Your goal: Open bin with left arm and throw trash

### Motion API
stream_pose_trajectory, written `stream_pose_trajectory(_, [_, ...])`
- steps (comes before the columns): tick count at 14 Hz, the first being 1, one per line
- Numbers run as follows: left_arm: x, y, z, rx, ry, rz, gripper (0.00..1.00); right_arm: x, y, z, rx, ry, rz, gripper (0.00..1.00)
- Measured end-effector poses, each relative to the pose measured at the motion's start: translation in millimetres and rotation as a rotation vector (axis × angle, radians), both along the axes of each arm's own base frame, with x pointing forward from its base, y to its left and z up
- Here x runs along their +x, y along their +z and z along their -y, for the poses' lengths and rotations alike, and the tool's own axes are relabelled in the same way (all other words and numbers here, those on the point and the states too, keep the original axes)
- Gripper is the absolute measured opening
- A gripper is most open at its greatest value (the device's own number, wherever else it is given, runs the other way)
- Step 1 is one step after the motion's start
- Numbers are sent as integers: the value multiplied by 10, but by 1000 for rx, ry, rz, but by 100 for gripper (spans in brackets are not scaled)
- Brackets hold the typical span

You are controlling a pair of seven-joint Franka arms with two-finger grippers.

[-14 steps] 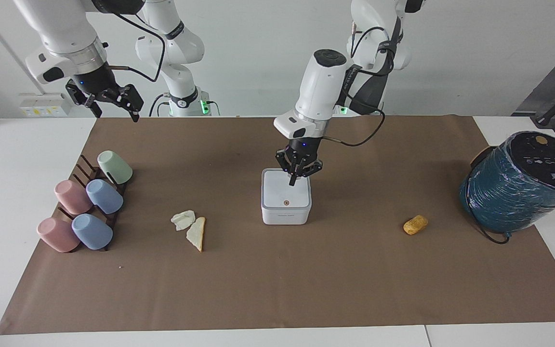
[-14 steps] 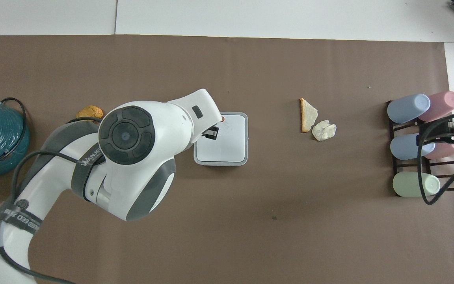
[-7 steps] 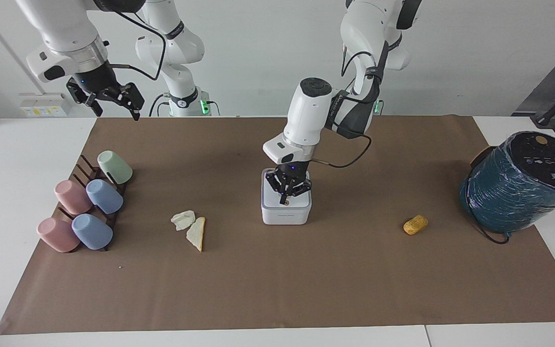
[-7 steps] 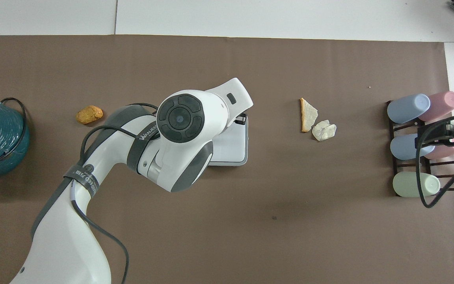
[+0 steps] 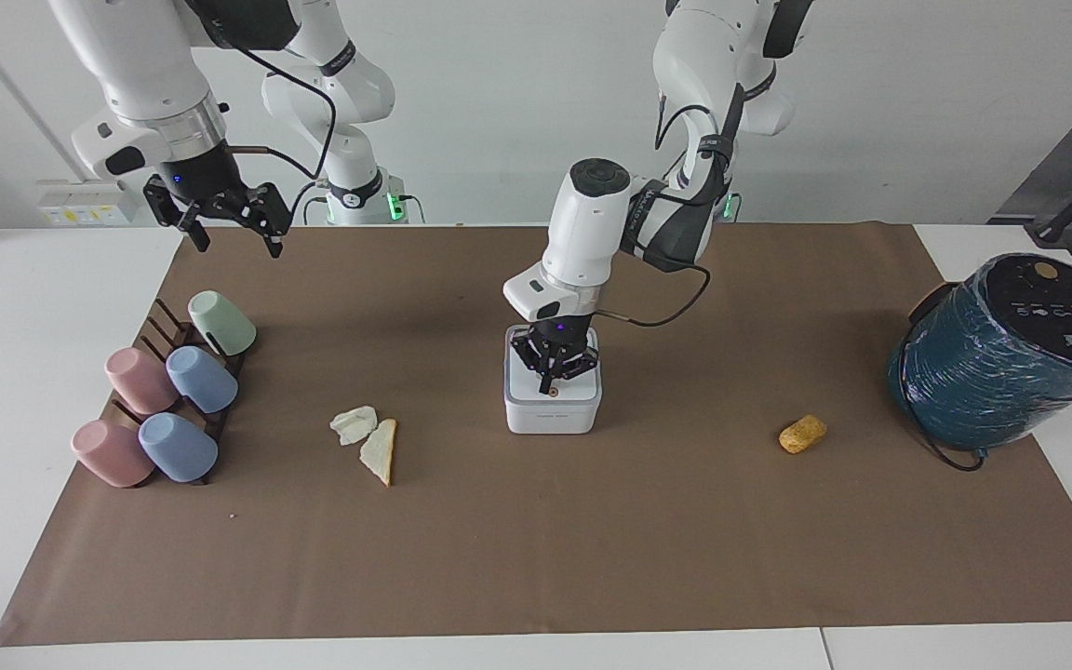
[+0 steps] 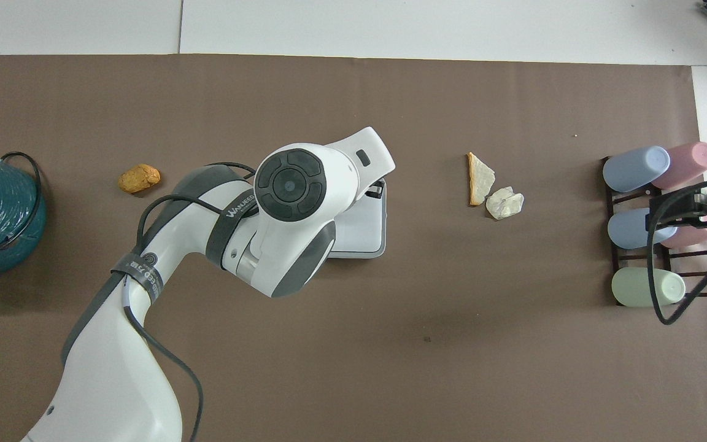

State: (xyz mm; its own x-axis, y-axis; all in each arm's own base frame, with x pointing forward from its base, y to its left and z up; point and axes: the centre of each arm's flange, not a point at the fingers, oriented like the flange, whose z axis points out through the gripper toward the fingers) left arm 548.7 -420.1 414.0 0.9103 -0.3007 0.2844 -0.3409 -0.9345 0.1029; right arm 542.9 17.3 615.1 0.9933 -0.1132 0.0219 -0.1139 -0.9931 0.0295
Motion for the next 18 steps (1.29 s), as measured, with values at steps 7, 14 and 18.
stream_pose_trajectory(7, [-178,535,-180,46,6,-47,1,226,-794,-206,20,-190,67,100])
stream_pose_trajectory(14, [-459,1206,-668,125,44,-137,1,595,-2381,-493,41,-347,81,100])
stream_pose_trajectory(18, [-437,1269,-1178,145,92,-160,1,613,-2768,-512,44,-386,80,100])
